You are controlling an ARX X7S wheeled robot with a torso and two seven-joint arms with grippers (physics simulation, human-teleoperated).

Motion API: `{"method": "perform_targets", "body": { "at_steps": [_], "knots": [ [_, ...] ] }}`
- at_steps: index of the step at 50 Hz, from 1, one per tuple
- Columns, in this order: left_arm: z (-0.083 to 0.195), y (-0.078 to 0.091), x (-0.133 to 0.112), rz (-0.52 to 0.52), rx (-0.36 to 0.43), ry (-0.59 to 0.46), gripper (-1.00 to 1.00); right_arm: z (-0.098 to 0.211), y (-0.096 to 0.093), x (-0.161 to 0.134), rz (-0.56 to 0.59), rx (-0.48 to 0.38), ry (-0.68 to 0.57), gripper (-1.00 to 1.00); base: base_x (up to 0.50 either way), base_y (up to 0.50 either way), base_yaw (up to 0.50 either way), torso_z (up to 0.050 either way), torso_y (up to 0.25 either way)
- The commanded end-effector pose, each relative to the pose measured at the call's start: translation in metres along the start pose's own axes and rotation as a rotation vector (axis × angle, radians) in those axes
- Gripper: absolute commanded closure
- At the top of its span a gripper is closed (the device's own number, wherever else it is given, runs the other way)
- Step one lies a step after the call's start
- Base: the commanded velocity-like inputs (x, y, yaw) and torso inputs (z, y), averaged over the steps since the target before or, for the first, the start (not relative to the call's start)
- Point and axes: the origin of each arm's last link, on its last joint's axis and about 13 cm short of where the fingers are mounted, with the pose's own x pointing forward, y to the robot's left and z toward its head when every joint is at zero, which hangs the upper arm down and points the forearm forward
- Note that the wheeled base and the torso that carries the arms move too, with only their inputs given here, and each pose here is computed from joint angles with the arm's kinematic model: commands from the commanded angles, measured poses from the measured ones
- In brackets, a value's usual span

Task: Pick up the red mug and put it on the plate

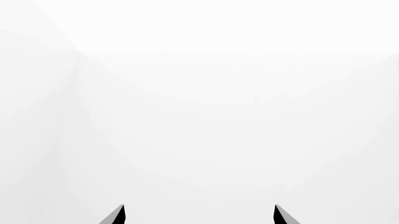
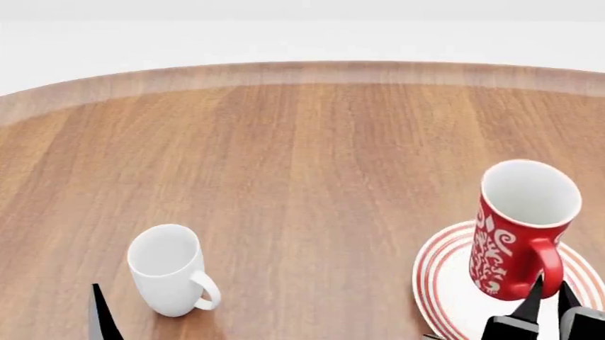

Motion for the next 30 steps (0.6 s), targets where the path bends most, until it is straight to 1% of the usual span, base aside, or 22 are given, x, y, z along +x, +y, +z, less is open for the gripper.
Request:
{"method": "perform_targets", "body": {
  "at_steps": [1,9,14,15,16,30],
  "knots": [
    [0.0001,-0.0001,0.0000,0.000,-0.001,0.000,-1.00,0.0060,-0.0015,0.0121,-0.055,-0.013,0.000,1.00,0.00,0.00,0.00,0.000,0.000],
    [0.0002,-0.0001,0.0001,-0.001,-0.001,-0.002,-1.00,0.0076,-0.0022,0.0189,-0.077,-0.009,0.016,1.00,0.00,0.00,0.00,0.000,0.001],
    [0.0004,-0.0002,0.0002,-0.002,-0.002,-0.002,-1.00,0.0094,-0.0018,0.0204,-0.067,0.013,0.019,1.00,0.00,0.00,0.00,0.000,0.000],
    [0.0005,-0.0003,0.0002,-0.002,-0.003,-0.002,-1.00,0.0098,-0.0012,0.0199,-0.055,0.045,-0.008,1.00,0.00,0.00,0.00,0.000,0.000],
    [0.0006,-0.0003,0.0003,-0.002,-0.003,-0.003,-1.00,0.0071,0.0003,0.0163,-0.045,0.022,-0.009,1.00,0.00,0.00,0.00,0.000,0.000],
    [0.0006,-0.0003,0.0003,-0.002,-0.003,-0.003,-1.00,0.0071,0.0004,0.0162,-0.045,0.022,-0.009,1.00,0.00,0.00,0.00,0.000,0.000]
  ]
}}
